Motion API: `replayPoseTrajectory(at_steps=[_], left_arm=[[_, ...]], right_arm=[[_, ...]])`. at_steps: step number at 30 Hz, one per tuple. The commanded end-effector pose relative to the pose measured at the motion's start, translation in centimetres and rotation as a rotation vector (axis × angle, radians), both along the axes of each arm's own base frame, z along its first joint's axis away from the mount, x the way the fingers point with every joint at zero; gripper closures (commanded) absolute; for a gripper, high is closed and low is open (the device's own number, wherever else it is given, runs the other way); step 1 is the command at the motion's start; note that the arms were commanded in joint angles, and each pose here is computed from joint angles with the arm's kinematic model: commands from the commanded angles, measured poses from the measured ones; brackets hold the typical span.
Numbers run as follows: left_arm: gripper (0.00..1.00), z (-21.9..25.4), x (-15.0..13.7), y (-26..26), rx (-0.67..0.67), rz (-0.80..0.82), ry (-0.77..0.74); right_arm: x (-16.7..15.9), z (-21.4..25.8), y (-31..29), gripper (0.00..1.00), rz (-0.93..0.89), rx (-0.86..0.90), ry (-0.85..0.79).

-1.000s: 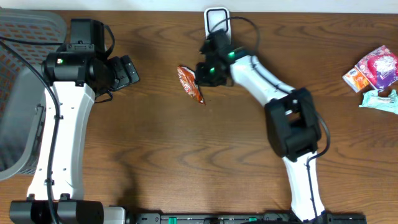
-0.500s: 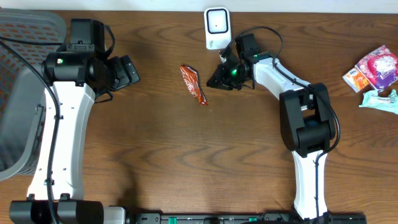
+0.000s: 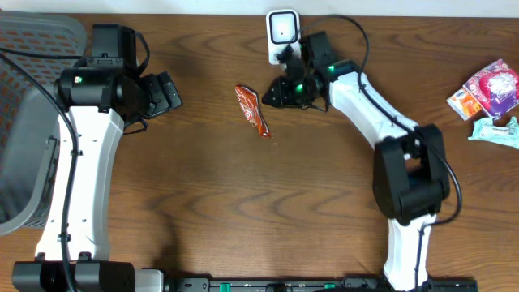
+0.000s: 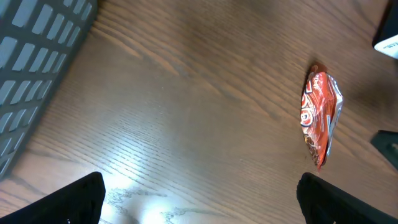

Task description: Scan the item barcode

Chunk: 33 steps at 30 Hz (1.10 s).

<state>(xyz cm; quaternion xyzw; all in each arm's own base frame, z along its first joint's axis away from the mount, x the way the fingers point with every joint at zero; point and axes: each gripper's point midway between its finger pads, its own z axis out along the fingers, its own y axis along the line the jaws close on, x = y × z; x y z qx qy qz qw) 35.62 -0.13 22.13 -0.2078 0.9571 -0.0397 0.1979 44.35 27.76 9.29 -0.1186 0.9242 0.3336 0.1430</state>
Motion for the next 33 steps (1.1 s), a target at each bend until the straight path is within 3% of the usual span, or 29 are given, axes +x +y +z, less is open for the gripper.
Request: replayPoseTrajectory(at_steps=[1, 4, 12, 16, 19, 24, 29, 33], left_arm=[[0.02, 0.6, -0.1, 0.2, 0.006, 0.010, -0.017], [0.02, 0.6, -0.1, 0.2, 0.006, 0.010, -0.017], [0.02, 0.6, -0.1, 0.2, 0.006, 0.010, -0.017], [0.02, 0.6, -0.1, 0.2, 0.006, 0.010, -0.017], [0.02, 0.6, -0.1, 0.2, 0.006, 0.010, -0.017], [0.02, 0.6, -0.1, 0.2, 0.006, 0.010, -0.017], [0.02, 0.6, -0.1, 0.2, 0.006, 0.010, -0.017], [0.02, 0.6, -0.1, 0.2, 0.006, 0.010, -0.017]], right_arm=[[-0.6, 1.4, 1.9, 0.48, 0.071, -0.086, -0.139], [-0.7, 0.6, 3.4, 0.34, 0.061, -0.204, -0.217], [0.1, -1.1, 4.1, 0.23, -0.066, -0.562, -0.441], [0.2, -2.1, 4.4, 0.13, -0.094, -0.648, -0.496], [0.8, -3.5, 4.9, 0.01, -0.102, -0.650, -0.509], [2.4, -5.0, 4.0, 0.01, -0.135, -0.640, -0.503], [2.4, -6.8, 5.7, 0.01, -0.005, -0.526, -0.467], [2.4, -8.5, 5.3, 0.01, -0.002, -0.541, -0.444]])
